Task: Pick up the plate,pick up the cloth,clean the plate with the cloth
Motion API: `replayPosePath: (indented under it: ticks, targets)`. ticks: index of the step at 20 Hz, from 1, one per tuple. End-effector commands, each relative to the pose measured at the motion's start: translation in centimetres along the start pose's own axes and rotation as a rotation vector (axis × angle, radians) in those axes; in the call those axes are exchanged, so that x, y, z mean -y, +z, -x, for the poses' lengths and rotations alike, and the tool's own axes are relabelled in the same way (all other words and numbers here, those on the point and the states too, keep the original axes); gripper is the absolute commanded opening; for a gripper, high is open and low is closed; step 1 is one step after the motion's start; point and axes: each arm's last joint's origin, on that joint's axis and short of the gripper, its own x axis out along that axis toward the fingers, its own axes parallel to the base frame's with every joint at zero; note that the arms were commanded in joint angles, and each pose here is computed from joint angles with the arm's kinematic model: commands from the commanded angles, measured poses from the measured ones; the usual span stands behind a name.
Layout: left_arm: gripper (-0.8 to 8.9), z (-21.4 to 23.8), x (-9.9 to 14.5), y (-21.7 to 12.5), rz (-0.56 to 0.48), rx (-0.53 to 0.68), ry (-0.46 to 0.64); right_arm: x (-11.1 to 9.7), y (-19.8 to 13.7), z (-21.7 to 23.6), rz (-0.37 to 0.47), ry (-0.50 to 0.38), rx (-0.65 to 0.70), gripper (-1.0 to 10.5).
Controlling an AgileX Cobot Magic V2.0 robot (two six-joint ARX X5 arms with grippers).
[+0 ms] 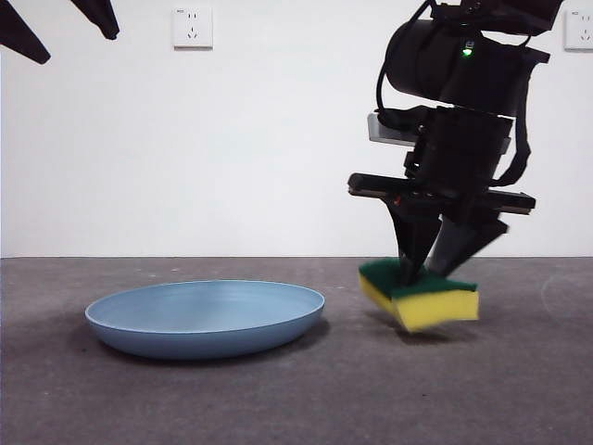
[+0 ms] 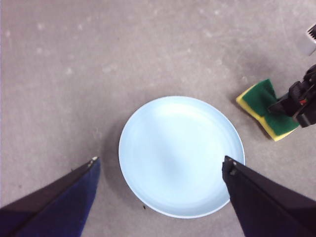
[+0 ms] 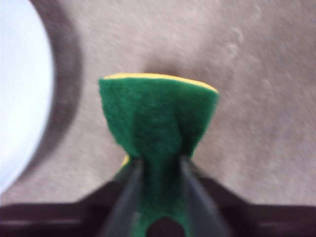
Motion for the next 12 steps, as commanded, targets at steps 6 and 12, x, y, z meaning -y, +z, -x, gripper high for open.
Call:
replayPosePath:
  ticks: [6, 12]
  targets:
    - [4.09, -0.1, 0.0, -0.2, 0.011, -0.008, -0.002, 0.9, -0.1, -0.1, -0.013, -0.021, -0.018, 4.9]
    - [3.27, -0.1, 0.0, -0.2, 0.010, -0.007, 0.000, 0.8, 0.2, 4.7, -0.015, 0.007, 0.092, 2.5]
